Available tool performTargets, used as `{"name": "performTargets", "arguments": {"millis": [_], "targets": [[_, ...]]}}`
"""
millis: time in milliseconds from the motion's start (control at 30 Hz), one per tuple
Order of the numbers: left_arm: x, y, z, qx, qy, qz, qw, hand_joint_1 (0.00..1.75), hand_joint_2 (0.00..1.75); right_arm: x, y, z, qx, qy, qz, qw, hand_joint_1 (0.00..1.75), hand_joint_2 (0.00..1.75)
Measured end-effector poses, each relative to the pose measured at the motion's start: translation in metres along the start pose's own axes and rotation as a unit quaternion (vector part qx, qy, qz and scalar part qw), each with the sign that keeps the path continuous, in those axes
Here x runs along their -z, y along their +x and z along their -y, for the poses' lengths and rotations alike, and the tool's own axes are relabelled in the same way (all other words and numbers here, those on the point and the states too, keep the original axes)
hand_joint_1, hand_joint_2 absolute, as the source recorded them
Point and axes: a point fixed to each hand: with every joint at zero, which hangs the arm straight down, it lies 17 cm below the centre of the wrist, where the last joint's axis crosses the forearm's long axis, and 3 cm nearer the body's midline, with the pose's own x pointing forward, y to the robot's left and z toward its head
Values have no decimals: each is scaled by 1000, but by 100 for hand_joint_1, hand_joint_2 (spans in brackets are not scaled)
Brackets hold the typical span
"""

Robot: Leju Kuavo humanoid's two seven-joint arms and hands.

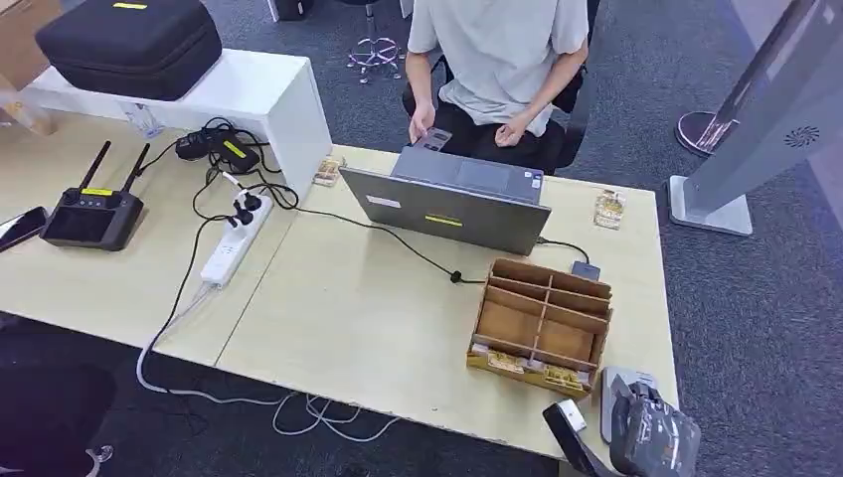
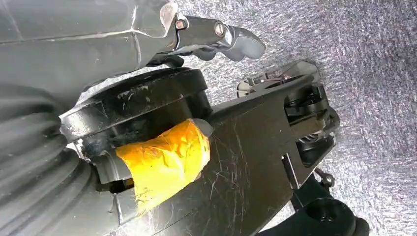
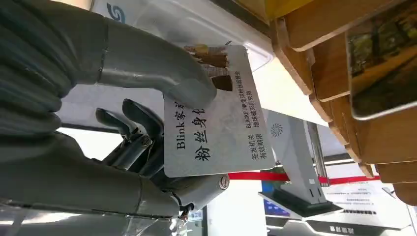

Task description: Pass the card to the sensor for recognition and then transmit it.

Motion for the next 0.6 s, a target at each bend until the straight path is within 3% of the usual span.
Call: {"name": "performTargets", "arguments": {"millis": [467,600], "targets": [[0,-1,-1,0,1,-2,1000,0,175,3,-1,0,-3,0,-5,1000,175,175],[0,-2,0,12,0,-4,1000,0,175,20,16,46,-14,-59,21,998,175,175]]}}
